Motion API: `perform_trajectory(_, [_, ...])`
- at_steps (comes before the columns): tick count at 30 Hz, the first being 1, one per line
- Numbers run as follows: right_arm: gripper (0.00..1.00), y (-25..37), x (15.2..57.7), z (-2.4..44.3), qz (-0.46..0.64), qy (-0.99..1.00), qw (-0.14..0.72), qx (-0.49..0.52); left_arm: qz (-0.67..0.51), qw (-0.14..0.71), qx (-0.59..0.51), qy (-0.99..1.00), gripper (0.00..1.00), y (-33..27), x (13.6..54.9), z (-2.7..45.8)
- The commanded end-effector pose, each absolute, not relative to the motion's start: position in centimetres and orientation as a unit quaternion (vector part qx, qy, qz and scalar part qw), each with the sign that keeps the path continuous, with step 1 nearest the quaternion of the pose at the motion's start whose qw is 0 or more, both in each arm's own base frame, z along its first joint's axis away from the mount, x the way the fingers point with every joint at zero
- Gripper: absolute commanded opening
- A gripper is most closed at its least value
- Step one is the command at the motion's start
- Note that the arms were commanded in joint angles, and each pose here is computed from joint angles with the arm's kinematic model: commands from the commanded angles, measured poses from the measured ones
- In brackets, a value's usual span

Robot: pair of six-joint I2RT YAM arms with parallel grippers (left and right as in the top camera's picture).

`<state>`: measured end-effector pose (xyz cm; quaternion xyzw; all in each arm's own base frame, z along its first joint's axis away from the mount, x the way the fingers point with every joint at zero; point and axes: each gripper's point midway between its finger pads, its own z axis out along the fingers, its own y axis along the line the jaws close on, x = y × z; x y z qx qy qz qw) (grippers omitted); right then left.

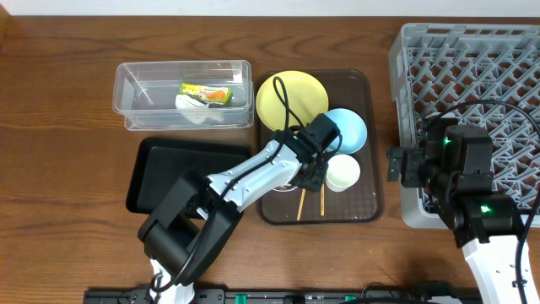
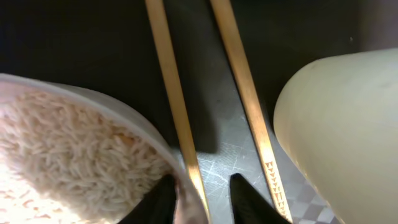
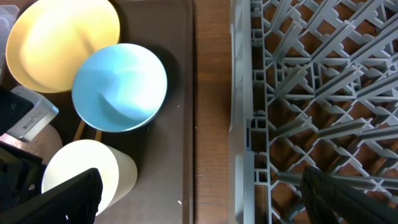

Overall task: Sort waste into correct bins and load items into the dishwasher rack
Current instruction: 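Grasp the rim of the pink rice bowl with the left gripper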

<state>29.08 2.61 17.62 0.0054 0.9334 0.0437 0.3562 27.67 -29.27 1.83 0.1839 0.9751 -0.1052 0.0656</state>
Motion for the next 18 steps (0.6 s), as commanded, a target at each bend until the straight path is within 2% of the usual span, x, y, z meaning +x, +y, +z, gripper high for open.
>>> perform_trajectory(1, [0.99, 2.9, 29.3, 18.4, 0.049, 0.930, 0.364, 0.003, -0.102, 0.056, 0.188, 0.975, 0.24, -29.1, 27.2, 1.3])
perform_trajectory(3, [0.99, 2.9, 29.3, 18.4, 0.049, 0.930, 0.364, 0.003, -0.103, 0.057, 0.188, 0.975, 0.13, -29.1, 27.3, 1.3])
perform_trajectory(6, [0.99, 2.9, 29.3, 18.4, 0.049, 0.930, 0.364, 0.003, -0.103, 0.060, 0.186, 0.975, 0.06, -29.0, 27.4, 1.8])
perform_trajectory(10, [0.99, 2.9, 29.3, 18.4, 0.049, 0.930, 0.364, 0.003, -0.098, 0.075, 0.179, 0.976, 0.06, -28.3, 28.0, 3.7])
perform_trajectory(18, [0.99, 2.9, 29.3, 18.4, 0.049, 0.930, 0.364, 0.003, -0.142, 0.116, 0.134, 0.974, 0.06, -24.9, 29.6, 10.8])
